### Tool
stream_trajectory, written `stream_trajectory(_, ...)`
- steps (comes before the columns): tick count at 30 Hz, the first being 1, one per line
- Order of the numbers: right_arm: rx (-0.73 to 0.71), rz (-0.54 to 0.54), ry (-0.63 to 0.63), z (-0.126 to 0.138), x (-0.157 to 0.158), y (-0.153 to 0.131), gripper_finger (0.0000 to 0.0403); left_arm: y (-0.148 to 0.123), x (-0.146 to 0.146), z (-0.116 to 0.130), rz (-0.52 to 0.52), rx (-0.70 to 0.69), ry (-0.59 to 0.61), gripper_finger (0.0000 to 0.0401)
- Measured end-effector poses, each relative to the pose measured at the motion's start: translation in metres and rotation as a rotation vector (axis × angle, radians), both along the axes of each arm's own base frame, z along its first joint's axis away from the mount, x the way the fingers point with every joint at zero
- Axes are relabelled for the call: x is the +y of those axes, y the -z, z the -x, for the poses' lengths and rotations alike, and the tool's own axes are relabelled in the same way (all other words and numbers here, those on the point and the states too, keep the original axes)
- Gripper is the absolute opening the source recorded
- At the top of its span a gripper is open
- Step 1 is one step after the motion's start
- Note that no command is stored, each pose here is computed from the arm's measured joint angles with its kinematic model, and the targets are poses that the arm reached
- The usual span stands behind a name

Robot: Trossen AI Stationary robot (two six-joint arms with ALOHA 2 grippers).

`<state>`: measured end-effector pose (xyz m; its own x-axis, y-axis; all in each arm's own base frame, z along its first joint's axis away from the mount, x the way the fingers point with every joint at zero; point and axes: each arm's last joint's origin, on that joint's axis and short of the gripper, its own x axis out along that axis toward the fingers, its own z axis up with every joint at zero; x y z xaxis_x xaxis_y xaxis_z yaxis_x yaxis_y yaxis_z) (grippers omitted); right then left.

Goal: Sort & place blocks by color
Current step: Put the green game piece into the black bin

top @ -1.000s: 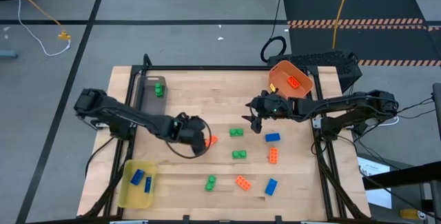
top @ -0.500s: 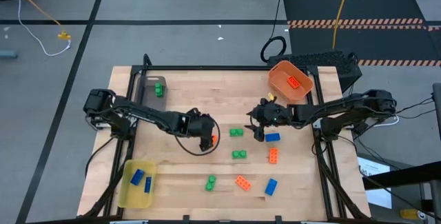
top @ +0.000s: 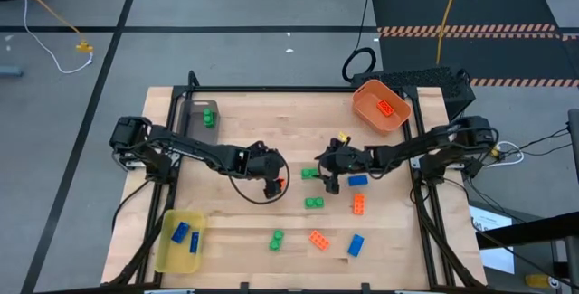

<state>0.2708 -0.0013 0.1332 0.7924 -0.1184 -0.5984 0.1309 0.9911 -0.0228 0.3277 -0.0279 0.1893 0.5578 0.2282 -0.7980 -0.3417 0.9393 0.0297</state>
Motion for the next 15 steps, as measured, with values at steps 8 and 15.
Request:
stream_trajectory(8, 0.054, -0.029, -0.011, -0.005, 0.001, 0.023, 0.0276, -0.001, 0.000, -0.001, 0.002, -0.018, 0.000, 0.0378)
stream_trajectory(15, 0.051, 0.034, -0.065, -0.012, 0.003, 0.040, 0.0231, -0.012, 0.003, -0.015, -0.004, -0.193, 0.019, 0.0378)
